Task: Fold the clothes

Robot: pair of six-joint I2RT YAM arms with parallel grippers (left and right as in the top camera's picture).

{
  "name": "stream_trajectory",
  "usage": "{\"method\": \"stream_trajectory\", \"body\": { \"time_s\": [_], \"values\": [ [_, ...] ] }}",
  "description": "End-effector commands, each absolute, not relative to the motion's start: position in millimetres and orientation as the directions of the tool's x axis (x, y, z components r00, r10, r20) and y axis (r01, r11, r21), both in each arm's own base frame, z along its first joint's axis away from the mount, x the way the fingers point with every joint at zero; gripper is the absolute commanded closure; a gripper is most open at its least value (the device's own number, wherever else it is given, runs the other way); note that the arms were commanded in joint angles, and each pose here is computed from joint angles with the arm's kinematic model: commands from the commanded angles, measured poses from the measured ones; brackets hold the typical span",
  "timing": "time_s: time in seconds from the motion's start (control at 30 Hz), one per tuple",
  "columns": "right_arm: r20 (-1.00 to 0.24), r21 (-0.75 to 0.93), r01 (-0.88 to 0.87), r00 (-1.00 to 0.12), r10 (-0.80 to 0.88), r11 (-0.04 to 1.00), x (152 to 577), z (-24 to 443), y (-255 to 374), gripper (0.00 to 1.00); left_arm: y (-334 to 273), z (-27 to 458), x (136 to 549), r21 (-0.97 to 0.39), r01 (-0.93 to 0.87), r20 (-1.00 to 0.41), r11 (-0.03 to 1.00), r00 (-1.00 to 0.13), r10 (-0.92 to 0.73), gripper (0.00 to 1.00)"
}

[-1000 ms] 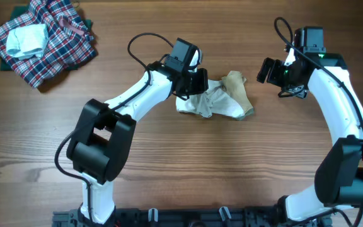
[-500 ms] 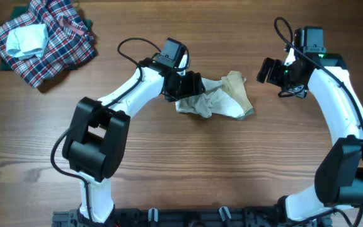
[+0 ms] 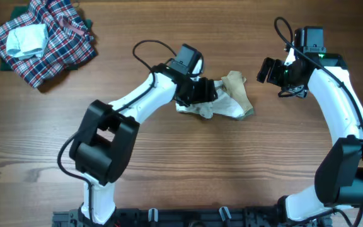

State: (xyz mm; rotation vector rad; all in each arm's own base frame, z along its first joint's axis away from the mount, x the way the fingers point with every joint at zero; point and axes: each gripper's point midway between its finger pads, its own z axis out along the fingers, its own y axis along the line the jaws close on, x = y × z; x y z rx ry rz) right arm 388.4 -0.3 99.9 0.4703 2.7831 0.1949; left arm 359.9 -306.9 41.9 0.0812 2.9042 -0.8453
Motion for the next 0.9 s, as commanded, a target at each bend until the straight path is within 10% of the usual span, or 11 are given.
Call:
{"method": "stream_trajectory", "body": {
  "time_s": [0.0, 0.2, 0.43, 0.87],
  "values": [
    [-0.283, 0.16, 0.288, -0.903, 0.323, 0.944, 388, 97, -4, 0.0, -310, 17, 355, -0.51, 0.056, -0.078, 0.858, -0.997, 0.018, 0.24],
    [-0.282, 0.16, 0.288, -0.903, 0.323, 0.944, 388, 97, -4, 0.0, -310, 4, 355, -0.502, 0.047, -0.061, 0.864, -0.998, 0.019, 0.3],
    [-0.283, 0.16, 0.288, -0.903, 0.323, 0.944, 388, 97, -4, 0.0, -313, 6, 359, -0.516, 0.058, -0.08, 0.855, -0.997, 0.019, 0.69],
    [-0.28, 0.159, 0.289, -0.904, 0.324, 0.944, 389, 95, -4, 0.0, -321, 31, 370, -0.538, 0.078, -0.115, 0.839, -0.993, 0.018, 0.69]
  ]
}}
